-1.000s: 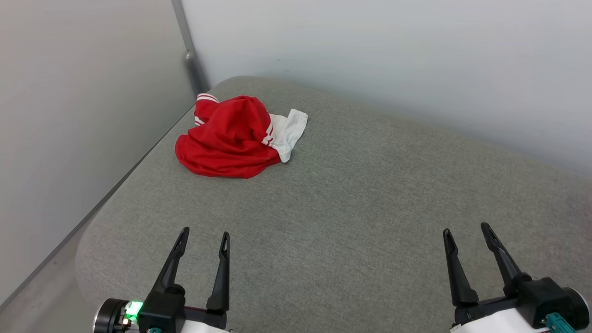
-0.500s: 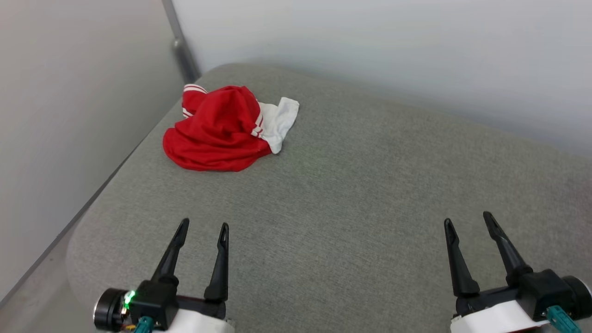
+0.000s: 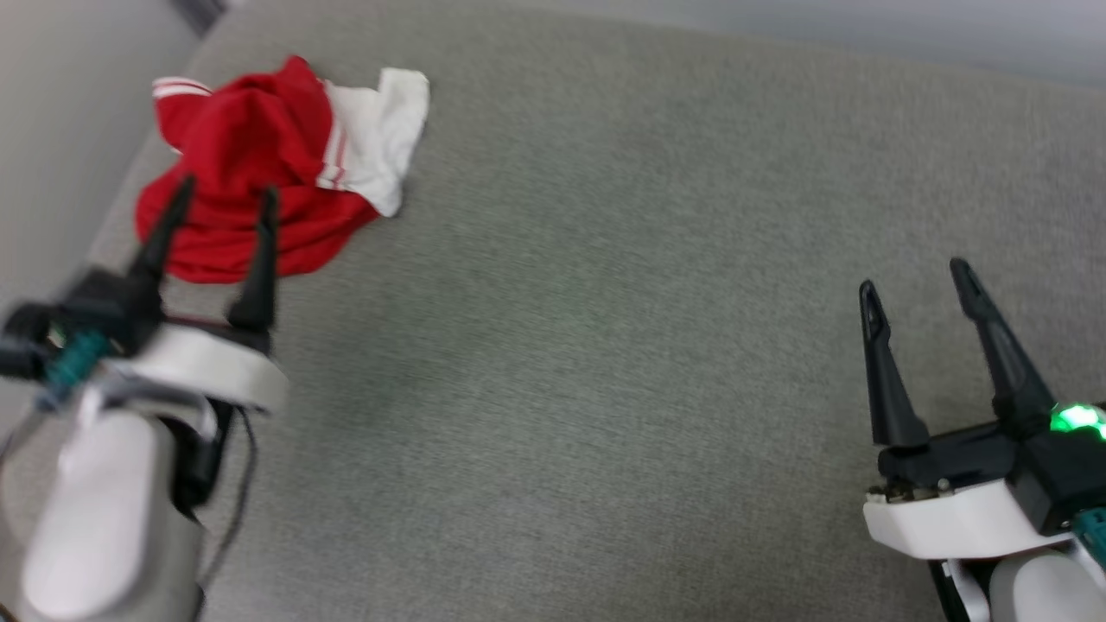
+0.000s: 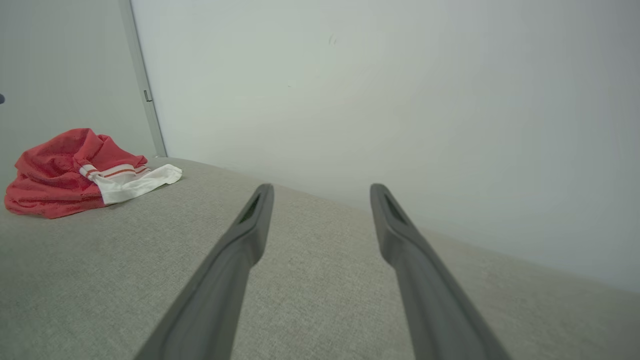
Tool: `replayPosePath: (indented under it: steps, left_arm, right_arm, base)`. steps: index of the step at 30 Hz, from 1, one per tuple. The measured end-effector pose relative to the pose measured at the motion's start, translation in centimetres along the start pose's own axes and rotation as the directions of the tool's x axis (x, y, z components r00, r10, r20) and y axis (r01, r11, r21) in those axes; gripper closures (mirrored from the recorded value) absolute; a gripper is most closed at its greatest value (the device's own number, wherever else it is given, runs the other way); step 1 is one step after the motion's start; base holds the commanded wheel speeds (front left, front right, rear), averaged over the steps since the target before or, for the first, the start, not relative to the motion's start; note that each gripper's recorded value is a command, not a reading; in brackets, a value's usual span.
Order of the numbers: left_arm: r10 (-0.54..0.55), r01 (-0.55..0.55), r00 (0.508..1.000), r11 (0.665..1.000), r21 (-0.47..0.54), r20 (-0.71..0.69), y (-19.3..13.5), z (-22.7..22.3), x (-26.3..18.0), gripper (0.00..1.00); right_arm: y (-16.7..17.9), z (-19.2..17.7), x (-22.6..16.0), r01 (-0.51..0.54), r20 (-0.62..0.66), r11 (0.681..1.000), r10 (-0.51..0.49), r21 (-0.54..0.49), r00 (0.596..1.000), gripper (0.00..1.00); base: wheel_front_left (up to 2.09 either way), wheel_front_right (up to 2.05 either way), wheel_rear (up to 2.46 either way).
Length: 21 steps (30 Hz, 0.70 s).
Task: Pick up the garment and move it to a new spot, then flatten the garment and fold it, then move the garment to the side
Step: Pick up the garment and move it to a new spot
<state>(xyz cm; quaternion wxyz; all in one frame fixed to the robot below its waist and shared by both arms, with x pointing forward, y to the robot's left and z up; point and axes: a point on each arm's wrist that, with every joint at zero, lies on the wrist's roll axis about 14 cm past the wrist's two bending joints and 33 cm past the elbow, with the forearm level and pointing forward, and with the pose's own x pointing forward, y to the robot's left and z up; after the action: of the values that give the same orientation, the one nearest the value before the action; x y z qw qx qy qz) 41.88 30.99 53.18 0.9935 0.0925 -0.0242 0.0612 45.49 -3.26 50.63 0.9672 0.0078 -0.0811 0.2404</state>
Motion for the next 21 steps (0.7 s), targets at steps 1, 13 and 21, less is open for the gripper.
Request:
replayPosePath:
  steps: [1,13,21]
  left_arm:
    - [-0.007,0.007,0.999,1.0,0.002,-0.032,0.4,-0.4,1.4,0.0]
    - [-0.167,0.096,0.717,0.985,-0.141,-0.677,1.3,-10.3,9.3,0.0]
    - [-0.226,0.104,0.45,0.974,-0.201,-0.864,0.2,-16.2,8.6,0.0]
  right_arm:
    - [-0.6,-0.3,0.2,0.013,-0.004,1.0,-0.013,-0.007,1.0,0.0]
    - [-5.4,-6.2,-1.5,0.137,-0.148,0.99,-0.139,-0.024,0.979,0.0]
    - [-6.3,-10.1,-3.3,0.168,-0.241,0.986,-0.167,-0.015,0.956,0.0]
  base:
    - [0.0,0.0,0.0]
    - [0.0,0.0,0.0]
    - [0.0,0.0,0.0]
